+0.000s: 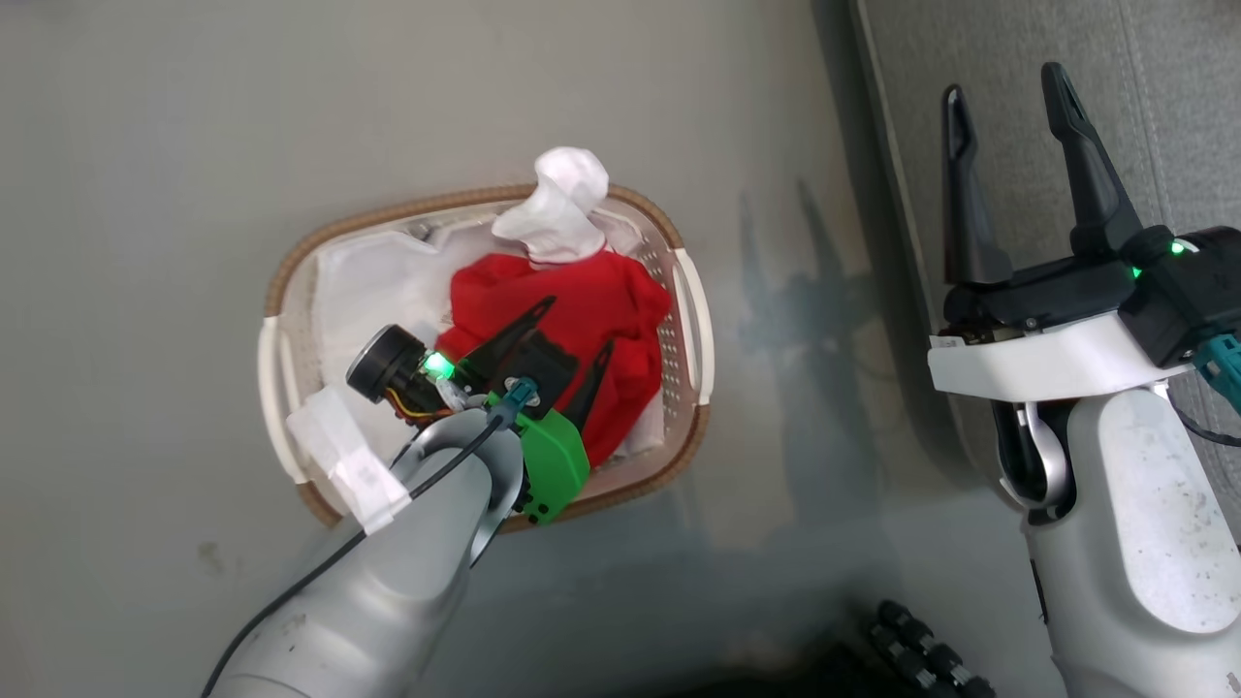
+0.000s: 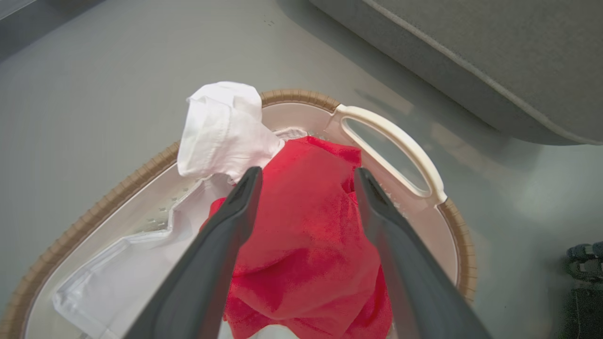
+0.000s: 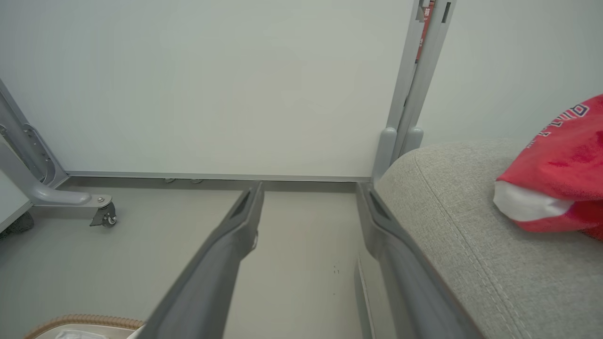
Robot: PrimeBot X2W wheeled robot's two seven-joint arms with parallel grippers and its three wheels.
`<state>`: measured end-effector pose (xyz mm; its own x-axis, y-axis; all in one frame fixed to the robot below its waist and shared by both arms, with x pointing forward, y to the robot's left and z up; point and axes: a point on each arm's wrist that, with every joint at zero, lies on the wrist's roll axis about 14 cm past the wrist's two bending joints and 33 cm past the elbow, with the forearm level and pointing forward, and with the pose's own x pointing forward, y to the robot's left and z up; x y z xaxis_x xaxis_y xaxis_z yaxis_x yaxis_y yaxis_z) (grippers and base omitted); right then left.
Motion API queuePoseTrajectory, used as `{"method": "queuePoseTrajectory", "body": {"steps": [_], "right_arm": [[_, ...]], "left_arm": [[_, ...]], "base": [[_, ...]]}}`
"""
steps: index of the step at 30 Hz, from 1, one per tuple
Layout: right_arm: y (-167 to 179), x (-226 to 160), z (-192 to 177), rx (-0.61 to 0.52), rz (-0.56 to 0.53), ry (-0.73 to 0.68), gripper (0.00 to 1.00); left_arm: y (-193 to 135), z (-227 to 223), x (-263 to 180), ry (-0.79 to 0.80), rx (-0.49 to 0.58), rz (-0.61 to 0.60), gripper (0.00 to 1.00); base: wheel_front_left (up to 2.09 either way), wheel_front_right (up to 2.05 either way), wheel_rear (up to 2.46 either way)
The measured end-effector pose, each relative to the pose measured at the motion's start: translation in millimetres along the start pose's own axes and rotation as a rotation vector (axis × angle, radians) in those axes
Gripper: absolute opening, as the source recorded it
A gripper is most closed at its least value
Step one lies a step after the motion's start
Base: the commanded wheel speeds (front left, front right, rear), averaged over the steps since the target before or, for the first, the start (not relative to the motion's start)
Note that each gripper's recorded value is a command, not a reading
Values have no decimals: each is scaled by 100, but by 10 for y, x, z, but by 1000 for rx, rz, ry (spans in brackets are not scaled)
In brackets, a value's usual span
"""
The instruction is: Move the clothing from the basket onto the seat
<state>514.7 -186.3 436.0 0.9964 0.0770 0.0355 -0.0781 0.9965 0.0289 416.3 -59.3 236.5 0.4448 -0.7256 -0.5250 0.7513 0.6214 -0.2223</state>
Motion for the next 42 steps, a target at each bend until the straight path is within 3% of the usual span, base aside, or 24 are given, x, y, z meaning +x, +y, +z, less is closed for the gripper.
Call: {"method": "queuePoseTrajectory", "body": {"steps": [6, 12, 13, 14, 15, 16, 26, 42], "right_arm": [[-122, -18, -258, -6, -25, 56, 100], [-251, -42, -392, -26, -51, 88, 100], [-268, -51, -416, -28, -56, 95, 100], [-279, -55, -432, -29, -58, 99, 100], [-287, -58, -446, -29, -60, 102, 100], [-292, -59, -456, -28, -62, 105, 100], [-183, -63, -379, -36, -34, 103, 100], [67, -524, -60, -22, -1, 124, 100]], "left_arm": [[-78, -309, 269, 79, 21, -62, 100], [58, -536, 440, 138, -2, -8, 100], [70, -585, 450, 150, -10, -3, 56], [72, -618, 455, 158, -16, -2, 43], [80, -655, 457, 167, -23, 0, 15], [95, -668, 456, 169, -32, 6, 0], [214, -353, 320, 90, -40, 48, 0], [339, 917, -579, -237, 76, 160, 0]], "base": [[0, 0, 0], [0, 0, 0], [0, 0, 0], [0, 0, 0], [0, 0, 0], [0, 0, 0], [0, 0, 0], [0, 0, 0]]}}
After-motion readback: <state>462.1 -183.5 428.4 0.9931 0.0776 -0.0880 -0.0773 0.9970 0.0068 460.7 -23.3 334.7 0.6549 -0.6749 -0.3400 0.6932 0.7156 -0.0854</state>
